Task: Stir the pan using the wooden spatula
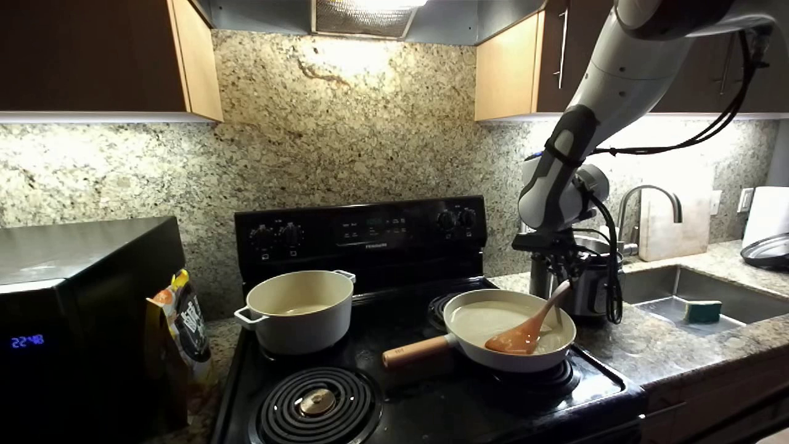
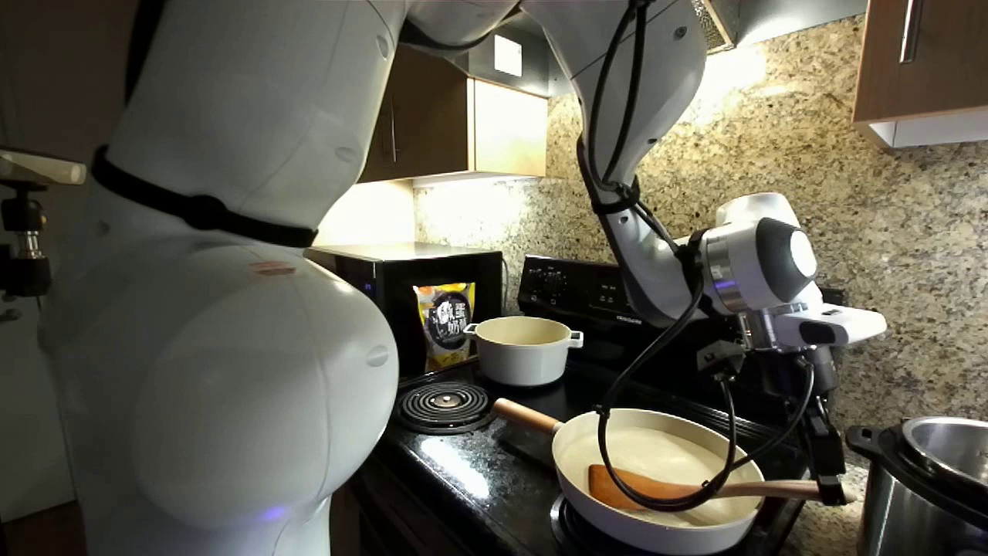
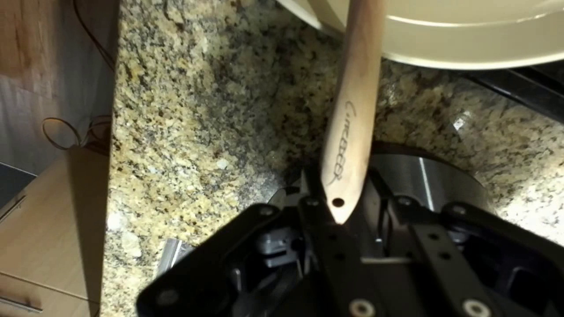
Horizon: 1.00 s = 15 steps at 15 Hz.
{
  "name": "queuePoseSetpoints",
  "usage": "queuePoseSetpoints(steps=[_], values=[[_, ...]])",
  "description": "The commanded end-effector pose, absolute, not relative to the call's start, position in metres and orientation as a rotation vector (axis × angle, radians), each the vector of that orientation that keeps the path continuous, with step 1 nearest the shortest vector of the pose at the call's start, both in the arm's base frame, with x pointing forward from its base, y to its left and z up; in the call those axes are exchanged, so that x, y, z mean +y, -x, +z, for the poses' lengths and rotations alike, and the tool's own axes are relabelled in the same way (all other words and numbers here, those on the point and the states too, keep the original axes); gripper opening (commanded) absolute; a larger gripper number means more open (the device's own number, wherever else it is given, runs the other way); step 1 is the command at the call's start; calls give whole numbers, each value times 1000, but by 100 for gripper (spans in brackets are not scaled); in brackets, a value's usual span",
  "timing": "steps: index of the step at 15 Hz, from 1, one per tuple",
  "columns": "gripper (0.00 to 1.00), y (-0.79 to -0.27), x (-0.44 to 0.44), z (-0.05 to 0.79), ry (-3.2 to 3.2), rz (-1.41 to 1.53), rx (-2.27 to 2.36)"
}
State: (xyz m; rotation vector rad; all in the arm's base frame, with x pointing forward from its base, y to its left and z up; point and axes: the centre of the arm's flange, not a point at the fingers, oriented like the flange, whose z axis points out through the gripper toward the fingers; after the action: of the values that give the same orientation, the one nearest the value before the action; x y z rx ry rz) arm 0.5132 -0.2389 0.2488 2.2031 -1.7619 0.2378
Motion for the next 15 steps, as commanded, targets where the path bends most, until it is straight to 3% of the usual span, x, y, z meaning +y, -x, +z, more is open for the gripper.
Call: queuePoseSetpoints(steps=[1,15], values=[[7,-507,-221,268,-2104,293,-1754],[7,-563,-181,313,-2009,402,-1599]])
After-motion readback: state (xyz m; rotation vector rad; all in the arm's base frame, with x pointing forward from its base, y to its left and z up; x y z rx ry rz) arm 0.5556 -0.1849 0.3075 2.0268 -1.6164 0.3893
